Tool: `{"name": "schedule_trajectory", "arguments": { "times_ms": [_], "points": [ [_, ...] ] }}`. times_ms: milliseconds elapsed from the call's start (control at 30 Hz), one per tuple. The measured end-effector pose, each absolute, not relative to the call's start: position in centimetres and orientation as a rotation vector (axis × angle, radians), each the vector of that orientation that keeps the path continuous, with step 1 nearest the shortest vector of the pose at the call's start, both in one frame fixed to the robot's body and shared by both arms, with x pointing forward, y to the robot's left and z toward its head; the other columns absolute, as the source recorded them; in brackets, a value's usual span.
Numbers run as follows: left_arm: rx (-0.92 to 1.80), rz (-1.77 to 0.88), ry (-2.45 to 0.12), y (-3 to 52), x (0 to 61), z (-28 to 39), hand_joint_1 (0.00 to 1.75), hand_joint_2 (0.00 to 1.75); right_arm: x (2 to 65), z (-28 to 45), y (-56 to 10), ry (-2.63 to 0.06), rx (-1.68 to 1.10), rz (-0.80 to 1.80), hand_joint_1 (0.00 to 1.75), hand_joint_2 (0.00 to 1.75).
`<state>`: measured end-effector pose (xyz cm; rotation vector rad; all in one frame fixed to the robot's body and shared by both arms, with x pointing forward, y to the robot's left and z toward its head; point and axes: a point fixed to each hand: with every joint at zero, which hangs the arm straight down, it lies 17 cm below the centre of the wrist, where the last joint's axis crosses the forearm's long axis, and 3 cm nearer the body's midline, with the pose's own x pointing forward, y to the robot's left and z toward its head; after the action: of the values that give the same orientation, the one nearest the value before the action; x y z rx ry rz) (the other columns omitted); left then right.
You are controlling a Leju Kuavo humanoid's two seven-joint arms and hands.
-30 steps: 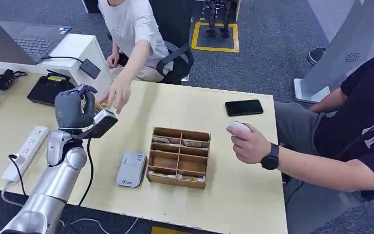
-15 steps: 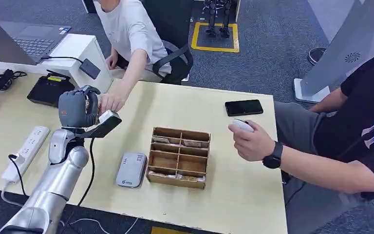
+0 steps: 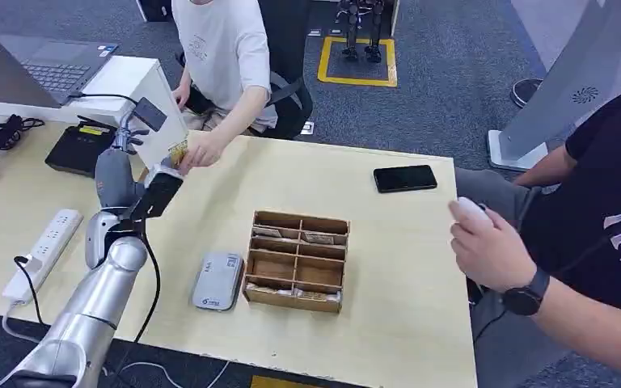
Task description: Pass the card to the sensor for recognition and then transmit it.
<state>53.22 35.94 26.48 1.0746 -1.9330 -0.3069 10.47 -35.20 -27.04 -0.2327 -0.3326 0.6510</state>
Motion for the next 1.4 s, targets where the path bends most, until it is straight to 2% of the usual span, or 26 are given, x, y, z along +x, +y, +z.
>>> {"name": "schedule_trajectory", "arguments": {
  "times_ms": [333, 400, 500, 567, 867, 1000, 1167, 1400],
  "points": [
    [0.877, -0.343, -1.957, 35.2, 53.5, 27.0, 0.0, 1.75, 9.8, -27.1, -35.3, -0.324, -0.233, 0.629, 0.0, 1.75],
    [0.76, -0.488, -1.971, 33.1, 53.2, 26.2, 0.0, 1.75, 9.6, -27.2, -35.3, -0.321, -0.232, 0.624, 0.0, 1.75],
    [0.591, -0.832, -2.031, 27.8, 49.7, 25.2, 0.0, 1.75, 8.9, -27.3, -35.6, -0.312, -0.232, 0.609, 0.0, 1.75],
    [0.588, -0.984, -2.086, 24.9, 46.6, 25.6, 0.0, 1.75, 8.4, -27.3, -35.7, -0.307, -0.233, 0.598, 0.0, 1.75],
    [0.56, -1.123, -2.202, 21.8, 41.3, 28.1, 0.0, 1.75, 7.8, -27.4, -35.7, -0.306, -0.232, 0.579, 0.0, 1.75],
    [0.405, -1.106, -2.285, 21.0, 38.5, 29.3, 0.0, 1.75, 7.7, -27.4, -36.0, -0.308, -0.247, 0.578, 0.0, 1.75],
    [0.397, -1.177, -2.251, 21.8, 36.2, 27.8, 0.0, 1.75, 6.7, -27.5, -36.1, -0.297, -0.25, 0.559, 0.0, 1.75],
    [0.602, -1.363, -2.116, 21.2, 35.7, 23.3, 0.0, 1.75, 6.6, -27.5, -36.4, -0.284, -0.261, 0.565, 0.0, 1.75]
  ]
}}
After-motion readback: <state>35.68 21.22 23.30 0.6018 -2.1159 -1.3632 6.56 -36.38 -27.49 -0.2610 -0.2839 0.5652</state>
